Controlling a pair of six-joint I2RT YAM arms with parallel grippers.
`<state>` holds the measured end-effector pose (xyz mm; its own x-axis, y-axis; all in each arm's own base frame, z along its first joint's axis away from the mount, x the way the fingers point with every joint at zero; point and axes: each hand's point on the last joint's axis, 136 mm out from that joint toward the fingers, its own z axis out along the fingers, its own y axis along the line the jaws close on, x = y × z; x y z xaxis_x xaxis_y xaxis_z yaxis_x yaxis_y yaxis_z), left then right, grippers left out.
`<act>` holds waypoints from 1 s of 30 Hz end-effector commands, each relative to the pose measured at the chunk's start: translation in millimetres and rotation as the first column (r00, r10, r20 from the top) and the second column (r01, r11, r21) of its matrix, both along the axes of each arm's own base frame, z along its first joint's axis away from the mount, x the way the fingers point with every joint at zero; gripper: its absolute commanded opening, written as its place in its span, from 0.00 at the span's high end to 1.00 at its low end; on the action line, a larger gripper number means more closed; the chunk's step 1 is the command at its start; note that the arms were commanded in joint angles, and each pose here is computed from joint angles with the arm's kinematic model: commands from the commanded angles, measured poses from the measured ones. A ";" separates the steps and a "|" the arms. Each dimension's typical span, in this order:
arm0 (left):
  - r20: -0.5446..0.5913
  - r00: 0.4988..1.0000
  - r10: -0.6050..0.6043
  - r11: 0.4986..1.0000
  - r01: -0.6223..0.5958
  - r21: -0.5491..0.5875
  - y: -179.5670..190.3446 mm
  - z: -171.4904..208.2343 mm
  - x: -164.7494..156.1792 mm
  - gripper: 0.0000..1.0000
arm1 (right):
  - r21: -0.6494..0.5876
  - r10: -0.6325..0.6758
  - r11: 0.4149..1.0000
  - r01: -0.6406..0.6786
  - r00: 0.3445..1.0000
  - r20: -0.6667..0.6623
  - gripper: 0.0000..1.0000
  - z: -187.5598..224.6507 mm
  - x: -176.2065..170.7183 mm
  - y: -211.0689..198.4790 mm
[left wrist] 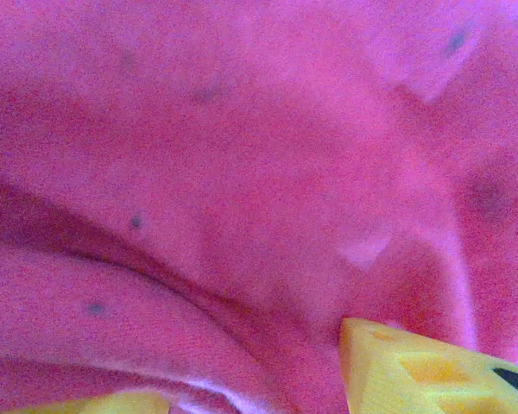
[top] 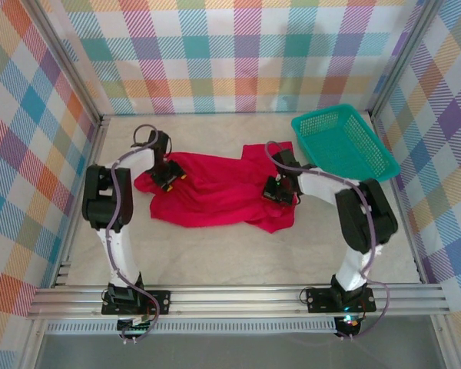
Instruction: Fold the inside-out t-shirt
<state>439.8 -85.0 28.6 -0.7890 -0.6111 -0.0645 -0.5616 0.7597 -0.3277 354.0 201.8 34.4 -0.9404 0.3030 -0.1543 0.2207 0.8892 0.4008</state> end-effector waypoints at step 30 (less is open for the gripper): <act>0.037 0.997 0.062 0.972 -0.069 0.224 75.3 8.8 -115.2 0.44 | -0.008 0.016 1.000 -0.015 0.982 0.187 1.00 90.7 6.2 -21.4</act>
